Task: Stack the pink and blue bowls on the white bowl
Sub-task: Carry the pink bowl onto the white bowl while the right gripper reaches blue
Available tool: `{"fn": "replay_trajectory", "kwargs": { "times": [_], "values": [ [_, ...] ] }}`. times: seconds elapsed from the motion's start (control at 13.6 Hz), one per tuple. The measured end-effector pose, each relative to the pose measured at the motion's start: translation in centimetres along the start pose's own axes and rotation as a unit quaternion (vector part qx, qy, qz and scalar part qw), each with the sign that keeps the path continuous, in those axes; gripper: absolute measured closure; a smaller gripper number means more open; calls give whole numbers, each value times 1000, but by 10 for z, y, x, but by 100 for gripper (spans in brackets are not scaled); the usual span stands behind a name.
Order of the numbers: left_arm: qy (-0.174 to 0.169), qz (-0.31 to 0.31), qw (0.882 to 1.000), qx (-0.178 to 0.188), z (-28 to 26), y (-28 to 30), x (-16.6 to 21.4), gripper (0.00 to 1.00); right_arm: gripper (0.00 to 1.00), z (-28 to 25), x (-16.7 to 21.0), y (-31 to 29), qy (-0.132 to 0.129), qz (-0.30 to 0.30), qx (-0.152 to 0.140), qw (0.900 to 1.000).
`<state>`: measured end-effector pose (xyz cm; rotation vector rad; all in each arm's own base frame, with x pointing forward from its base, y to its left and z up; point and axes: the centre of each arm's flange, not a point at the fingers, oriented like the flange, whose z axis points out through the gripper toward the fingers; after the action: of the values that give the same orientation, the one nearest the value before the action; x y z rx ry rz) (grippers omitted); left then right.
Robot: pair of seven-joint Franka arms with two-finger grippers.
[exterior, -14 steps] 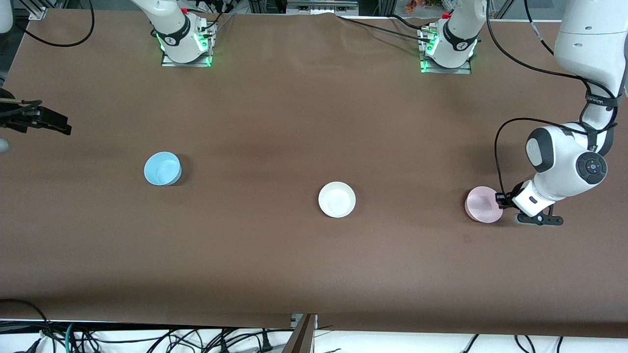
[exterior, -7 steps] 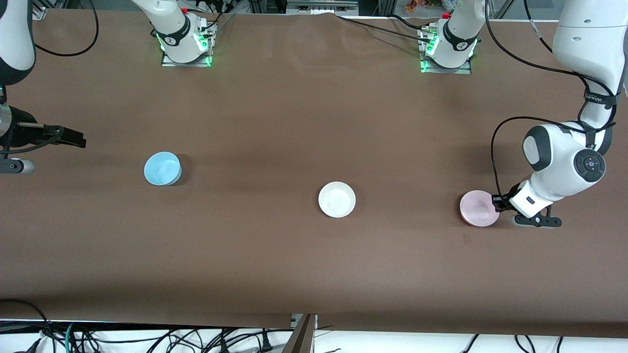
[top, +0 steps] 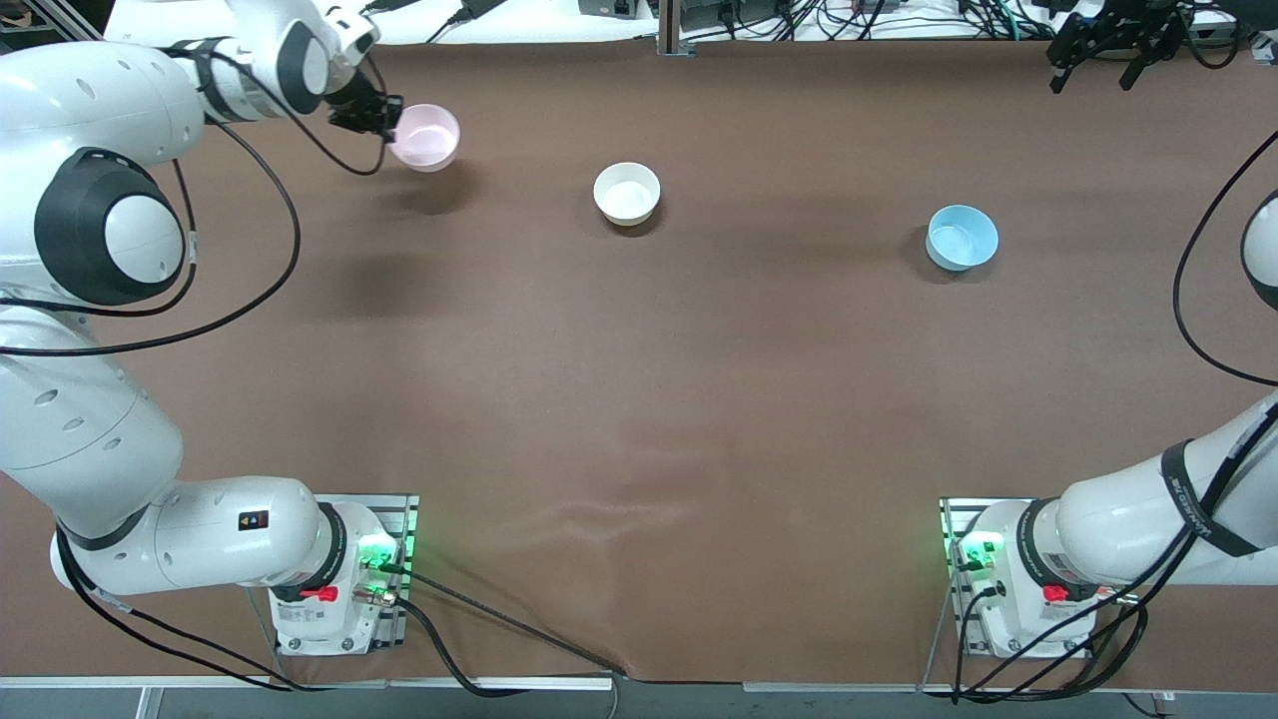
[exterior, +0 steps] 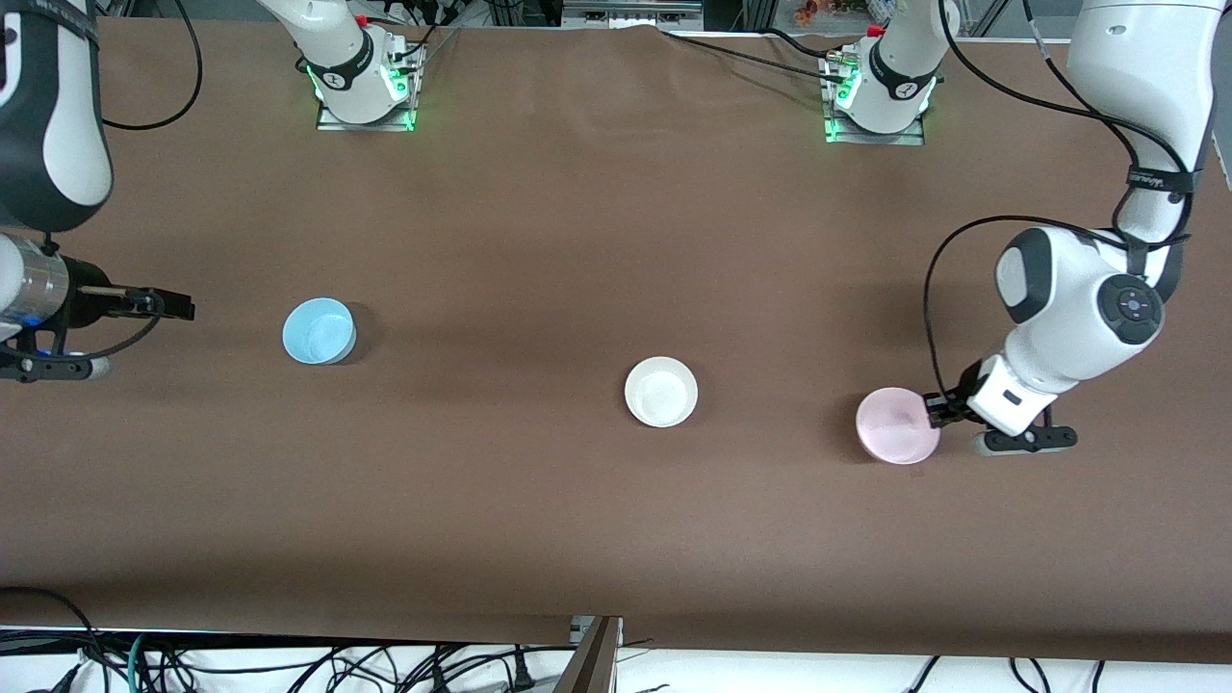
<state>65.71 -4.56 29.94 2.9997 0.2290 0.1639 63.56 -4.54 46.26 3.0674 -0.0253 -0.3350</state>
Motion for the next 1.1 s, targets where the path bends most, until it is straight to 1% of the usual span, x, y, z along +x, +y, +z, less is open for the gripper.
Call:
{"fn": "replay_trajectory", "kwargs": {
  "times": [0.29, 0.51, 0.66, 0.88, 1.03, 1.1],
  "values": [
    [-8, -65, 997, -36, -6, 81, -18, 97, 0, 51, 31, -3, 0, -3, -2, 1000],
    [-16, -107, 993, -55, -12, 143, -38, 97, 0, 98, 47, -6, 10, -4, 0, 1000],
    [-24, -123, 990, -59, -11, 186, -58, 97, 0, 132, 48, -9, 22, -1, 11, 1000],
    [-38, -135, 988, -61, 6, 232, -87, 97, 0, 178, 41, -12, 26, 4, 20, 999],
    [-41, -148, 986, -69, 27, 255, -102, 97, 0, 200, 33, -12, 20, 7, 23, 999],
    [-37, -155, 985, -72, 39, 265, -110, 97, 0, 209, 30, -12, 15, 8, 24, 1000]
  ]
}}
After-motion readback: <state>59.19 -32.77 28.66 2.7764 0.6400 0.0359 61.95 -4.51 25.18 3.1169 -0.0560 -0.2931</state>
